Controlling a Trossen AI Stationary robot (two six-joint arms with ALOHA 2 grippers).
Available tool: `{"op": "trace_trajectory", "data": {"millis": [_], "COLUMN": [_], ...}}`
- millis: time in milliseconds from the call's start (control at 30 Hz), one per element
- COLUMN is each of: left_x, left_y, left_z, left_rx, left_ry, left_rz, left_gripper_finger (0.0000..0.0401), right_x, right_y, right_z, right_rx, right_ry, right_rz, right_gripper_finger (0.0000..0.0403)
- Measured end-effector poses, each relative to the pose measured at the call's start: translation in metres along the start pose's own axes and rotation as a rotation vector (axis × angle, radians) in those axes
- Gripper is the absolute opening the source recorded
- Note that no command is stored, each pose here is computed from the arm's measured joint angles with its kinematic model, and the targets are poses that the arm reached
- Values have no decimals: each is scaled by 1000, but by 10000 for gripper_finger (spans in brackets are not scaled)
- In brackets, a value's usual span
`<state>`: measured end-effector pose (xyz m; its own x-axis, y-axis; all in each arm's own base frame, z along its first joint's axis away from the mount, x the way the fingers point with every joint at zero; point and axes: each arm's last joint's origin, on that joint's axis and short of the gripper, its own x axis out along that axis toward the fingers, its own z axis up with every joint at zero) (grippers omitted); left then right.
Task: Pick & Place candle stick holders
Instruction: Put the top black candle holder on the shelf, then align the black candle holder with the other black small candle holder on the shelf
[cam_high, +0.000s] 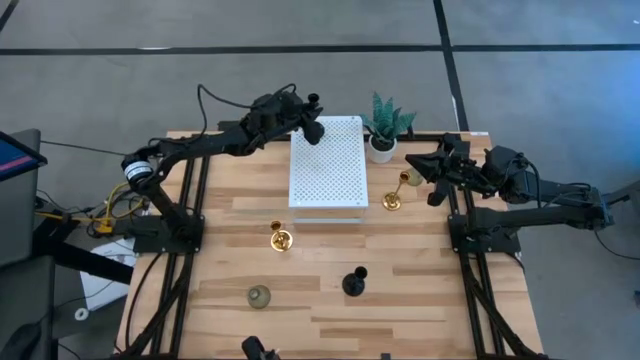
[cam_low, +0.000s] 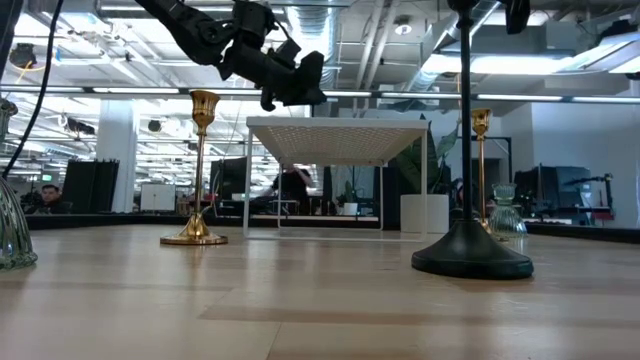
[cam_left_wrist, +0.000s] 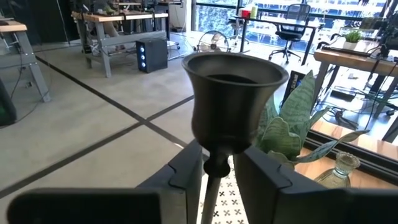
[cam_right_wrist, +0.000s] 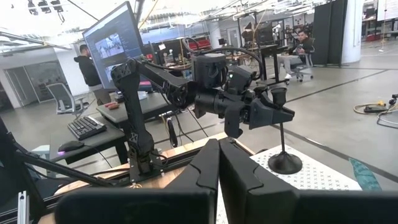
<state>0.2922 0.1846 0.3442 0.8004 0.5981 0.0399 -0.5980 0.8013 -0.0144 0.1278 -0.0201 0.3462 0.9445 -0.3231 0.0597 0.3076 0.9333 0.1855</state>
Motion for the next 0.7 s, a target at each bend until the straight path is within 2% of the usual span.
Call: {"op": "trace_trajectory", "data": {"millis": [200, 500, 700], "left_x": [0, -4, -20], "left_y": [0, 0, 1], "left_z": [1, 6, 19], "left_rx": [-5, -3, 12], "left_ry": [-5, -19, 4], "left_rz": [0, 0, -6], "left_gripper_finger": [122, 203, 220], "right_x": [0, 0, 0], "right_y": [0, 0, 0], "right_z": [0, 0, 0], "right_rx": [-22, -26, -26], "right_ry": [1, 1, 1], "right_rz": [0, 0, 0], "right_gripper_finger": [0, 0, 0]}}
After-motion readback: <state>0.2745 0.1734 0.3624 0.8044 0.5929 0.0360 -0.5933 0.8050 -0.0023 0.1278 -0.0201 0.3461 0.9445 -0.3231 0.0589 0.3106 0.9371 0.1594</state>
